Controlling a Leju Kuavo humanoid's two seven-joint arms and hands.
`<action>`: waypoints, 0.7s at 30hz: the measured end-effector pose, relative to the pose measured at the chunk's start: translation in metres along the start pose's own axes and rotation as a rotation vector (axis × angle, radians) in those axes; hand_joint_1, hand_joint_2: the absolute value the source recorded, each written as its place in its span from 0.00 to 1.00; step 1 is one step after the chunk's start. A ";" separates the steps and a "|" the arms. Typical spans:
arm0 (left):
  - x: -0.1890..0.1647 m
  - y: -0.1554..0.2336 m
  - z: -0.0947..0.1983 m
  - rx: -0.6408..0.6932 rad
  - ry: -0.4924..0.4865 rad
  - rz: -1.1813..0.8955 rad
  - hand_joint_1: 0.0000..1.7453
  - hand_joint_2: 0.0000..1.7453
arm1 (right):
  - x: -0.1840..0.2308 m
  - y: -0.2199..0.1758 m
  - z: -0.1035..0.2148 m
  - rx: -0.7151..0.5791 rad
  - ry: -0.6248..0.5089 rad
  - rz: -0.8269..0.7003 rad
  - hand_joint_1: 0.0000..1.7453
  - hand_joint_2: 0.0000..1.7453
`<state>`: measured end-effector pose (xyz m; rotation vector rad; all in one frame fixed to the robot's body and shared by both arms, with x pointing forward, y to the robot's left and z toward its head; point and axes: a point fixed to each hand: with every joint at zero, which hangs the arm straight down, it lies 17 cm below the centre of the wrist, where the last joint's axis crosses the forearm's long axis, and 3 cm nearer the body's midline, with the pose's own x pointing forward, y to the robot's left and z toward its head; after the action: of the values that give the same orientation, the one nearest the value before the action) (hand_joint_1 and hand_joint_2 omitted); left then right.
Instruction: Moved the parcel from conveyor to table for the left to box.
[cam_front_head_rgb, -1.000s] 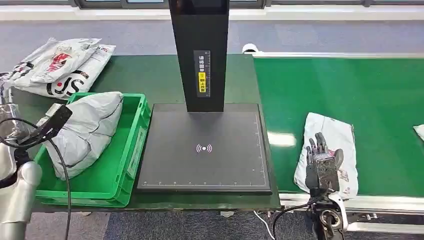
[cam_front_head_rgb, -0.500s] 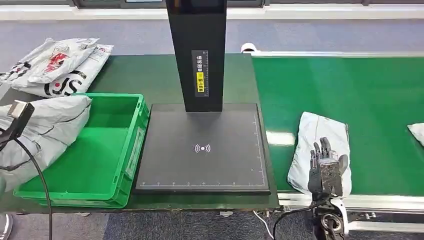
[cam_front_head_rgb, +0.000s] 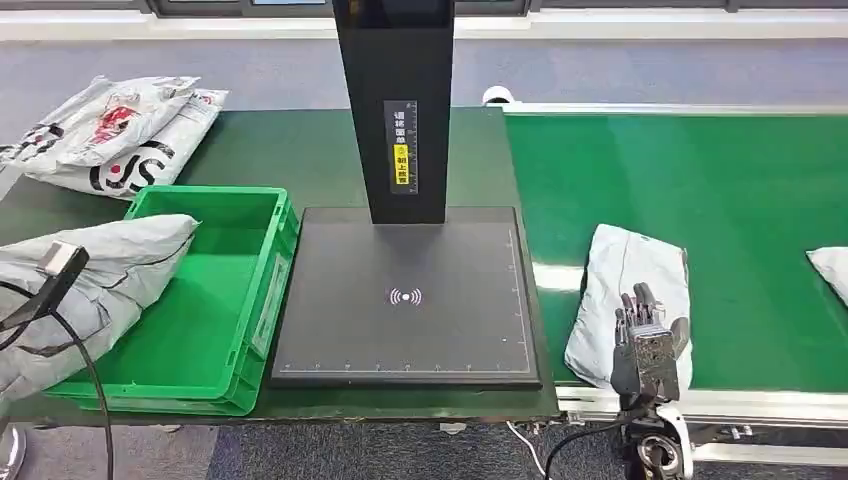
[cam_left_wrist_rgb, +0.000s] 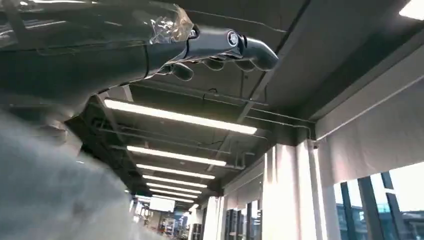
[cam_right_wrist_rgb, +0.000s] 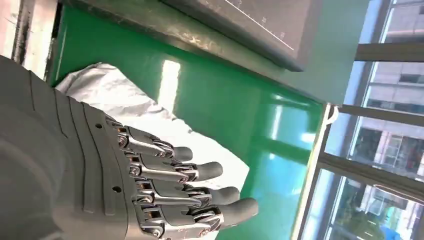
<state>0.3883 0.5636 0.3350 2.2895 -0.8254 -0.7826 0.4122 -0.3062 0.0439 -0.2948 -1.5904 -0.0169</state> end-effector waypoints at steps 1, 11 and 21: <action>0.007 -0.002 -0.001 -0.013 -0.024 0.017 0.00 1.00 | 0.000 0.000 0.000 0.001 0.000 0.001 0.00 0.00; 0.158 -0.072 0.033 -0.478 -0.470 0.493 0.00 1.00 | 0.009 -0.002 0.002 0.029 -0.021 -0.012 0.00 0.00; 0.176 -0.107 0.015 -0.645 -0.466 0.694 0.00 1.00 | 0.013 -0.006 -0.005 0.035 -0.027 0.000 0.00 0.00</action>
<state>0.5291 0.5050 0.1954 1.1516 -1.2467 -1.0534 0.4159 -0.3105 0.0576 -0.2682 -1.6158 0.0150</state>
